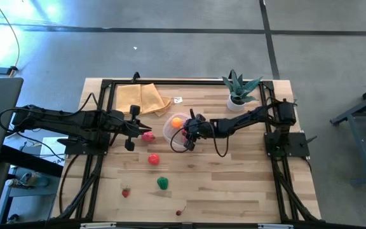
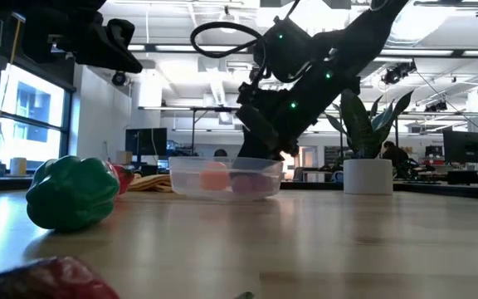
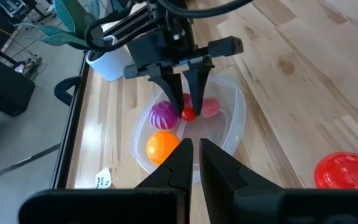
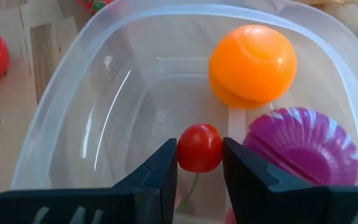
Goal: Pick and placing Produce into tupperware
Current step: Put the top cherry into the transparent bin, then put the dragon fruit into the transparent bin
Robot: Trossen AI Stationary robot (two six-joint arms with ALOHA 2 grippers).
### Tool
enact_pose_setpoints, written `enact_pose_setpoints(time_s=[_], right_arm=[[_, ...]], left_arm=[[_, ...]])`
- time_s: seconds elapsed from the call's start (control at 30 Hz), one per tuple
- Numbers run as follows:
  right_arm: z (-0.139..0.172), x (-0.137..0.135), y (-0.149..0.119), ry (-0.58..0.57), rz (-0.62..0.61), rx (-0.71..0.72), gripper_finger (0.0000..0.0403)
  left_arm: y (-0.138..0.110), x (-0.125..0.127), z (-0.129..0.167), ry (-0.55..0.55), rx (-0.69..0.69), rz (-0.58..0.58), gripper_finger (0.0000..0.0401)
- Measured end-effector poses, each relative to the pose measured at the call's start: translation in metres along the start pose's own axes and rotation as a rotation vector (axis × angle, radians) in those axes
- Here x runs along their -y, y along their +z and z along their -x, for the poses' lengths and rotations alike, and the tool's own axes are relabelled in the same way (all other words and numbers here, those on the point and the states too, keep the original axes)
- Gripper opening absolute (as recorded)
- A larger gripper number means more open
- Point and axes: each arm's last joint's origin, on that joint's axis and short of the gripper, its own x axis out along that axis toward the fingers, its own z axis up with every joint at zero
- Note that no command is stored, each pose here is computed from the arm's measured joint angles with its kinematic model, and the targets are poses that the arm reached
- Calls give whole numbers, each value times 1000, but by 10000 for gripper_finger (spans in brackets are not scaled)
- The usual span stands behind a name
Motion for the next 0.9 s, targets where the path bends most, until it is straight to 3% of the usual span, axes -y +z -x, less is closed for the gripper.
enact_pose_setpoints(time_s=[0.33, 0.9], right_arm=[[-1, 0, -1, 0, 1, -3, 98], [-1, 0, -1, 5, 12, -4, 143]], left_arm=[[0, 0, 0, 0, 0, 0, 19], [0, 0, 0, 0, -1, 0, 19]])
